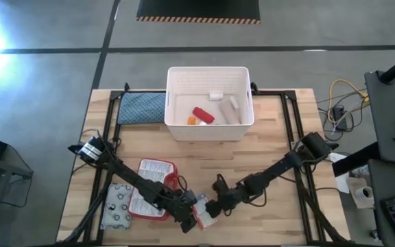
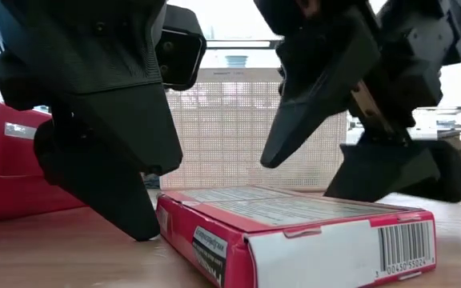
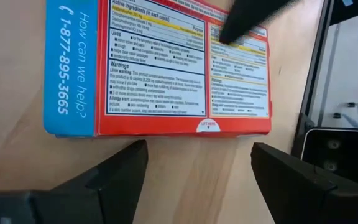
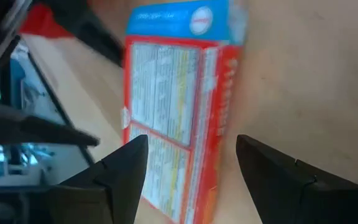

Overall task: Pick & place medical supplies in basket/bin
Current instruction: Put the red medicine box into the white bin

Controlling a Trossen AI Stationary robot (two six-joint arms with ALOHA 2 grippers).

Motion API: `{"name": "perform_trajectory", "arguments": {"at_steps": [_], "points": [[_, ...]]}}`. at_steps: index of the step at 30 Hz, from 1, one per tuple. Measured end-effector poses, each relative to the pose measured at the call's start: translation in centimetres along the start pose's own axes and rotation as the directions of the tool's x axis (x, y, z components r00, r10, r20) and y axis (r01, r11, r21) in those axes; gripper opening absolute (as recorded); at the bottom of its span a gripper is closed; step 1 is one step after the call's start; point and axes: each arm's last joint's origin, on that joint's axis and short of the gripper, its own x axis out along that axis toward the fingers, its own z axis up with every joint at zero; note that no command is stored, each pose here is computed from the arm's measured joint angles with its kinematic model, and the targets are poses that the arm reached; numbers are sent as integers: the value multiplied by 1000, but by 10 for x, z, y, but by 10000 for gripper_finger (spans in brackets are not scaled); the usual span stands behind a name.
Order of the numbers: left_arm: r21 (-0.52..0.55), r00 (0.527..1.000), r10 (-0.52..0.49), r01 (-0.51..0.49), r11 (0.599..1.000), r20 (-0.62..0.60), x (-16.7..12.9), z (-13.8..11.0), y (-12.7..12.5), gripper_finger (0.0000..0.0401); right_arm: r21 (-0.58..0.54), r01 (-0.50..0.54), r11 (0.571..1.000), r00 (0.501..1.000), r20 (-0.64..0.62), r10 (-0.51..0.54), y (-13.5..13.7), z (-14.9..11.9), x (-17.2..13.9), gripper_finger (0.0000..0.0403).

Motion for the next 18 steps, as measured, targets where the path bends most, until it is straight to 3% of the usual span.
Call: {"name": "perform_trajectory", "arguments": {"at_steps": [9,18], "points": [[1,1000,22,-22,1000,-16,1,-3,5,269,36,-77,996,997,-15,78,-17,-1,2,235],[9,999,31,-31,999,-22,2,-3,7,269,-80,-135,988,990,-37,133,18,2,1,235]]}}
